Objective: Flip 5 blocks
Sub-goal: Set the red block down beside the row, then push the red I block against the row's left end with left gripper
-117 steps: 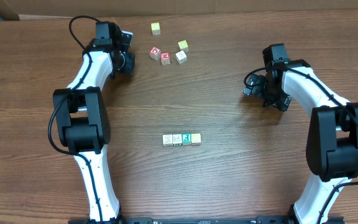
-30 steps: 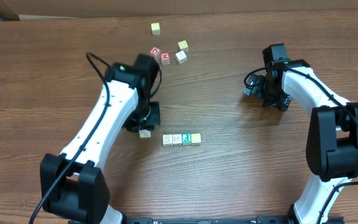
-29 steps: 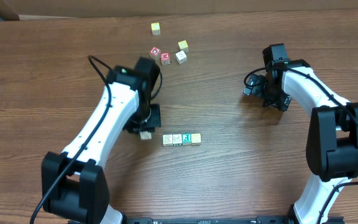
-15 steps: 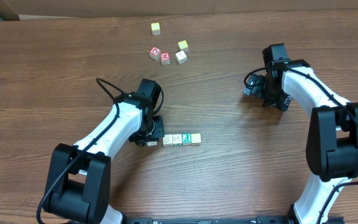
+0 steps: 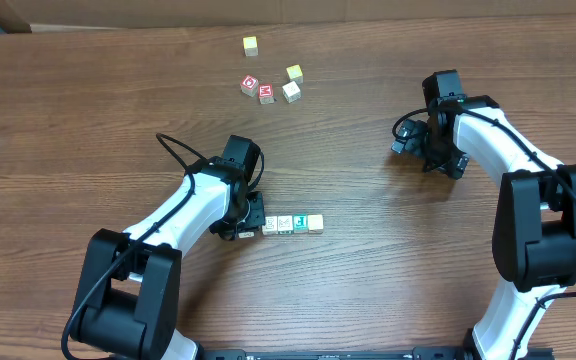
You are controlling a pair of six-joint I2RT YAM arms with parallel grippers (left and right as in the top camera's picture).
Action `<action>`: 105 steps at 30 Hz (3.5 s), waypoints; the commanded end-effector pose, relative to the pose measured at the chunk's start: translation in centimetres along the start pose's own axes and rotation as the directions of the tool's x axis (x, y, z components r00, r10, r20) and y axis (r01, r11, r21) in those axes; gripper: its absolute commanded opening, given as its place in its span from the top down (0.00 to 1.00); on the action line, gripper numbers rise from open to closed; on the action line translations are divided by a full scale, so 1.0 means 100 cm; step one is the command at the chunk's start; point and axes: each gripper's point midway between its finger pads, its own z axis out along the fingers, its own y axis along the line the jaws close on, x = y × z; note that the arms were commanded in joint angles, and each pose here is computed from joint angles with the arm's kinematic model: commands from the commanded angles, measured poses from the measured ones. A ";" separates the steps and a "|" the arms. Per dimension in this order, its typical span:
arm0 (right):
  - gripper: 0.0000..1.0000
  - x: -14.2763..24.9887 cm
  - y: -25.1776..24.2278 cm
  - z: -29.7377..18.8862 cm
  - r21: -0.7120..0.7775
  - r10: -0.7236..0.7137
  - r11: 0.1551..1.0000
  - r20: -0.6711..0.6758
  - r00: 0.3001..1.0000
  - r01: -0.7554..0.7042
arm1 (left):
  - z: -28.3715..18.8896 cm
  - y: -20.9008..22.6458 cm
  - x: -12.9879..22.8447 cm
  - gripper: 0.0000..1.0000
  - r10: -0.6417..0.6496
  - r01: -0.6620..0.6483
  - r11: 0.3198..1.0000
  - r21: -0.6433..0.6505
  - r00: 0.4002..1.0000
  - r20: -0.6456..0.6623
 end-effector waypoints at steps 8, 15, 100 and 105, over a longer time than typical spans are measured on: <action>0.00 0.000 -0.002 0.000 0.008 0.001 1.000 0.006 1.000 -0.001 | -0.002 0.001 0.002 0.65 -0.001 0.001 1.000 -0.004 1.000 0.007; 0.00 0.000 -0.002 0.000 0.008 0.001 1.000 0.006 1.000 -0.001 | -0.006 0.003 -0.009 0.65 -0.012 0.013 1.000 -0.013 0.999 0.039; 0.00 0.000 -0.002 0.000 0.008 0.001 1.000 0.006 1.000 -0.001 | 0.003 0.005 -0.010 0.93 -0.030 0.028 0.996 0.088 0.999 0.020; 0.00 0.000 -0.002 0.000 0.008 0.001 1.000 0.006 1.000 -0.001 | 0.000 0.003 -0.015 0.93 -0.029 0.026 0.995 0.095 0.999 0.034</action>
